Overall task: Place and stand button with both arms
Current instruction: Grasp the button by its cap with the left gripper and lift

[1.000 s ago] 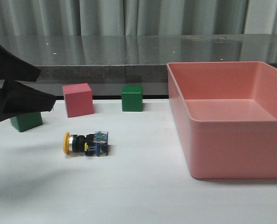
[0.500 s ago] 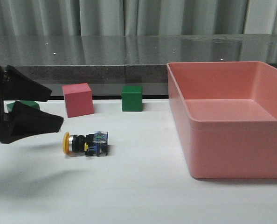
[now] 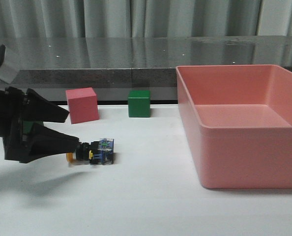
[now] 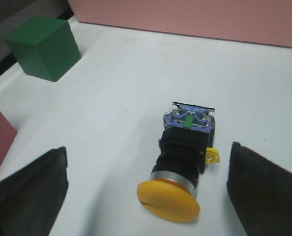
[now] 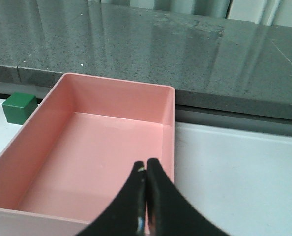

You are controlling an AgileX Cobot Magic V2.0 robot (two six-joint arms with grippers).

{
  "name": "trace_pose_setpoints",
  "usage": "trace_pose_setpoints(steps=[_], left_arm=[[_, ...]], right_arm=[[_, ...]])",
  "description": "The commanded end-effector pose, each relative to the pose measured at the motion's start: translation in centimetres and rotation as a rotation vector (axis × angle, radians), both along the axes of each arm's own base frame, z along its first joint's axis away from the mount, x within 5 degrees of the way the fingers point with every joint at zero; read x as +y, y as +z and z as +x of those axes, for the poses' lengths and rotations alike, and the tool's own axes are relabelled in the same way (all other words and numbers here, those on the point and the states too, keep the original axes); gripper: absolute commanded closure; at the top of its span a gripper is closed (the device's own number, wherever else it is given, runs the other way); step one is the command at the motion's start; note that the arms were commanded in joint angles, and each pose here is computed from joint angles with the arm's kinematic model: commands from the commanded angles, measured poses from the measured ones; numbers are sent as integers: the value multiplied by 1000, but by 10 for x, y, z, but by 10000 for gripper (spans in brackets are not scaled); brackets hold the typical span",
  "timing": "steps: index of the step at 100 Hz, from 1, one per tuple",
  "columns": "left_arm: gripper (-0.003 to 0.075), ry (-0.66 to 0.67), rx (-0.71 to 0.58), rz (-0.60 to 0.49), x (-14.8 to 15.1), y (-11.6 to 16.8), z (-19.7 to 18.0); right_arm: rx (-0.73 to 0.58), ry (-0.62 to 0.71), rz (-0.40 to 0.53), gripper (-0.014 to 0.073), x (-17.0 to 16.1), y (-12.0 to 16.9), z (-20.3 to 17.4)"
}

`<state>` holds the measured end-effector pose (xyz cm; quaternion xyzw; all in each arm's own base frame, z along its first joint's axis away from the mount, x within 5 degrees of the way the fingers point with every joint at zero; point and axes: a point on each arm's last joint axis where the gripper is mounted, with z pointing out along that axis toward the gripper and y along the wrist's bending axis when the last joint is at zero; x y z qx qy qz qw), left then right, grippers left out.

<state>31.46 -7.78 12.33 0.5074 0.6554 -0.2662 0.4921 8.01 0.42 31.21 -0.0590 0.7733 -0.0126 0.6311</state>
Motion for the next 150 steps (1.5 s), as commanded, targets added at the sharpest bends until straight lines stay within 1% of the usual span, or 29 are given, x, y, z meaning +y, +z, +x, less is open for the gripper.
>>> trace_pose_setpoints(steps=[1,19,53,59,64,71,90,107,118,126,133,143,145,150], left_arm=[[101,-37,-65,-85,-9,18,6],[101,-52,-41,-78,-16,7,11],[101,-46,22,-66,-15,-14,11],[112,-46,26,-66,-15,-15,11],[146,-46,26,-66,-15,-15,11],[225,-46,26,-66,-15,-15,11],[509,-51,24,-75,-16,-15,11],[733,-82,8,-99,-17,-9,9],[739,-121,-41,-81,-18,9,6],[739,-92,-62,-74,-17,30,5],[739,-43,-84,4,-14,52,7],[739,31,-105,217,-12,84,8],[739,35,-128,267,-12,92,7],[739,49,-152,346,-15,109,6]], right_arm=[[-105,0,-8,708,0,16,1],[-105,0,-8,708,0,16,1],[-105,0,-8,708,0,16,1],[-105,0,-8,708,0,16,1],[-105,0,-8,708,0,16,1],[-105,0,-8,708,0,16,1],[-105,0,-8,708,0,16,1],[-105,0,-8,708,0,16,1],[-105,0,-8,708,0,16,1],[-105,0,-8,708,0,16,1],[-105,0,-8,708,0,16,1],[-105,0,-8,708,0,16,1],[-105,0,-8,708,0,16,1],[-105,0,-8,708,0,16,1]])
